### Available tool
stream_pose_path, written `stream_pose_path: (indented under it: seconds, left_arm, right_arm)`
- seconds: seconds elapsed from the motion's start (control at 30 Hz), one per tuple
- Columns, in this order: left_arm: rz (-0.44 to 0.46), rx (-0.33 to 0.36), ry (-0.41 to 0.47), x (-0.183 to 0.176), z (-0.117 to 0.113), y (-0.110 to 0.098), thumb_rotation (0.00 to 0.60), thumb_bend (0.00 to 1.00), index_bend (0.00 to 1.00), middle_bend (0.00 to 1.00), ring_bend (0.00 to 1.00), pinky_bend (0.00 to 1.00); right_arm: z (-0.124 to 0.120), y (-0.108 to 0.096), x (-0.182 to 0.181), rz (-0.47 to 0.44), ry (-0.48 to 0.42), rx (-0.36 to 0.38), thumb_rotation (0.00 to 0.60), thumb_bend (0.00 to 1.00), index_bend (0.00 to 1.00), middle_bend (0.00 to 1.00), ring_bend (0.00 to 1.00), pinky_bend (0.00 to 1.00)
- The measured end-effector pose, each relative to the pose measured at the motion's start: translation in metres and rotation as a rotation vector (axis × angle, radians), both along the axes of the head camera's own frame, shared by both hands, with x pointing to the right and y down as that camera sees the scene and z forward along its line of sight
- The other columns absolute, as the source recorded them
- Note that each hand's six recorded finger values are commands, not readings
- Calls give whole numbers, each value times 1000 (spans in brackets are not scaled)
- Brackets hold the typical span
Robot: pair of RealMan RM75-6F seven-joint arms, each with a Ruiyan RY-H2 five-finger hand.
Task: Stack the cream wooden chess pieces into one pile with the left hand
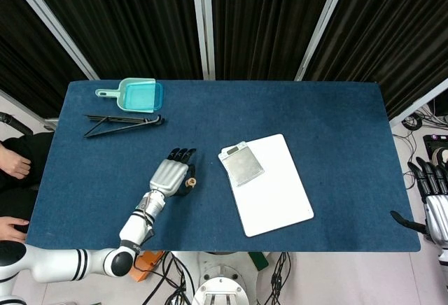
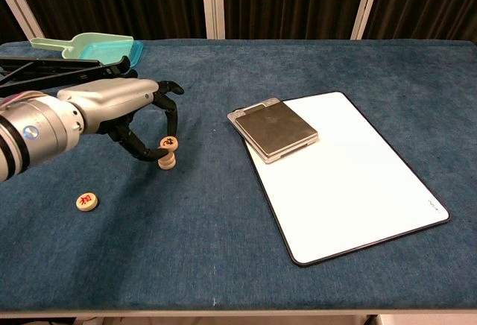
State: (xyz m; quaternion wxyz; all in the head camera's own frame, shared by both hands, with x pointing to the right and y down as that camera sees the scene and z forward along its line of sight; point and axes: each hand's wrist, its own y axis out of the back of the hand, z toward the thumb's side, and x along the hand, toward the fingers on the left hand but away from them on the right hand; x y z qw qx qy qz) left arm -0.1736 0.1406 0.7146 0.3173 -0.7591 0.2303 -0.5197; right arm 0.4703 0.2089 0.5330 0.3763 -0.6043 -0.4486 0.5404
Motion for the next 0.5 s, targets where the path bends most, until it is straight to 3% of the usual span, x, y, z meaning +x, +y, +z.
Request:
stream_pose_path:
  seconds: [0.5]
  left_arm:
    - [-3, -4, -13, -4, 0, 0, 600, 327, 516, 31, 0, 0]
  right_arm:
    - [0, 0, 1, 2, 4, 2, 600, 189, 0, 45, 0, 46]
